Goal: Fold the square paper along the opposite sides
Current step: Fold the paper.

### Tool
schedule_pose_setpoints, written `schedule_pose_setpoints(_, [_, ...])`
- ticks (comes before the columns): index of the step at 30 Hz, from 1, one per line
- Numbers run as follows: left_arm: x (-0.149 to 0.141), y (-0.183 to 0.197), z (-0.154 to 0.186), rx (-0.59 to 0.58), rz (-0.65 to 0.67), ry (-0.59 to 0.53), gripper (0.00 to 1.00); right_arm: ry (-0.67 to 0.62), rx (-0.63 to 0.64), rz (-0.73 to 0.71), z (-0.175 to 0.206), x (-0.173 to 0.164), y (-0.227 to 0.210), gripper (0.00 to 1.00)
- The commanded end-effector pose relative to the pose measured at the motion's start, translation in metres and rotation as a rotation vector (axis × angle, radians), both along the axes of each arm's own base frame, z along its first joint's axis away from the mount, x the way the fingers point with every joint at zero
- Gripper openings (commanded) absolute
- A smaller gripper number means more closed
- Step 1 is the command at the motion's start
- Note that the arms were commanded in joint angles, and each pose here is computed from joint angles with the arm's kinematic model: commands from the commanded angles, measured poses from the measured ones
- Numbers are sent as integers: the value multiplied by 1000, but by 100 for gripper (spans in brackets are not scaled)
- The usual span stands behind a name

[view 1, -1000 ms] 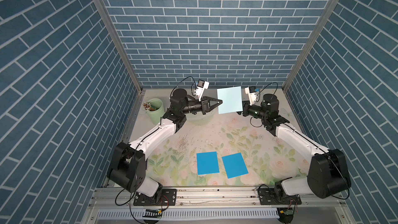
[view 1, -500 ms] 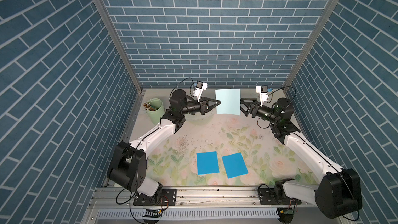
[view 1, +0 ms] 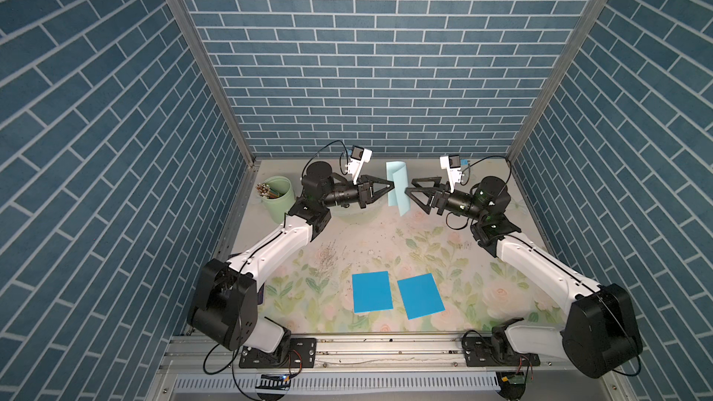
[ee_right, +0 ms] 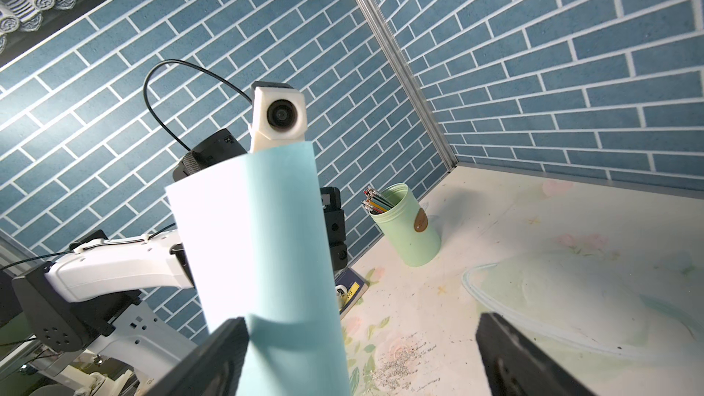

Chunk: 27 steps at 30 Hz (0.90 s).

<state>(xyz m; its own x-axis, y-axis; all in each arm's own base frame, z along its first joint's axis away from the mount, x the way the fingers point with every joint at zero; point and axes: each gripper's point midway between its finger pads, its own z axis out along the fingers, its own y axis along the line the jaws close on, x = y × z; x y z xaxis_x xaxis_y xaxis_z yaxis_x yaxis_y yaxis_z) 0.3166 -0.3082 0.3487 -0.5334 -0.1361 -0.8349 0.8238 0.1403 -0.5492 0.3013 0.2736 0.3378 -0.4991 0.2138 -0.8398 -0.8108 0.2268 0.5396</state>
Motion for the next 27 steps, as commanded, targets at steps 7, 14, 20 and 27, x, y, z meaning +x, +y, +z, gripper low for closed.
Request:
schedule_pose_setpoints(7, [-15,2,7,0,-30,-52,0,-57,62,59,28,-5,7,89])
schedule_pose_setpoints(14, [-17,2,9,-3,-40,-59,0,-58,86,109,31,-11,10,75])
schedule_pose_setpoints(20, [-19,2,10,-4,-47,-55,0,-42,101,175,30,-18,14,71])
schedule_pose_setpoints(27, [-24,2,14,-8,-53,-65,0,-35,95,208,29,-22,19,65])
